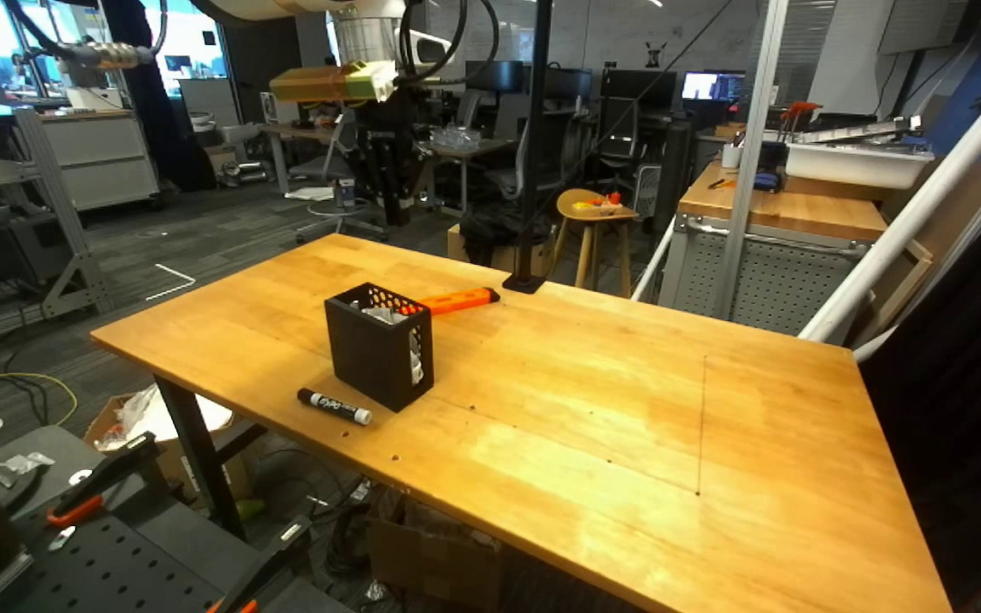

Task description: Pick up the white towel and place it on the basket, push the towel into the basket

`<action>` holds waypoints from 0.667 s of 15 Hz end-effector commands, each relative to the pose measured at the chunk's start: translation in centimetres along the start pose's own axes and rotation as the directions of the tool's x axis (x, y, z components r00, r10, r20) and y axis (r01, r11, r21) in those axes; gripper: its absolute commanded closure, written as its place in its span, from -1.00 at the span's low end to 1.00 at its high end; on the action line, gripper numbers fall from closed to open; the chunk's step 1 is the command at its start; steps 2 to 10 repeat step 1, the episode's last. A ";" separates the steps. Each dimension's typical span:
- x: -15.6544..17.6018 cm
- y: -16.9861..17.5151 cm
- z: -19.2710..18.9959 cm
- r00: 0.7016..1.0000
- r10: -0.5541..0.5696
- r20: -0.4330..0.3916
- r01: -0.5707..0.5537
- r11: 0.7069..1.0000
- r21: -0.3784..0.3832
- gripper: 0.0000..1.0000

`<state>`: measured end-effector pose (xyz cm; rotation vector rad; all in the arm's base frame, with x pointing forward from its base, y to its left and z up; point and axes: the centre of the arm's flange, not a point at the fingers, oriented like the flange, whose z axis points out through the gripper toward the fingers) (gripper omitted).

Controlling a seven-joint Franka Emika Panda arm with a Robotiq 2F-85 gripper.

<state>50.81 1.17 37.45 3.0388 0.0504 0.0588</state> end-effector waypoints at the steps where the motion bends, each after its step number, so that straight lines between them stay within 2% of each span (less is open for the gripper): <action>1: 0.0 0.0 0.0 1.000 0.000 -0.001 0.000 1.000 0.000 0.69; 10: 0.0 0.0 0.0 1.000 0.000 -0.001 0.000 1.000 0.000 0.69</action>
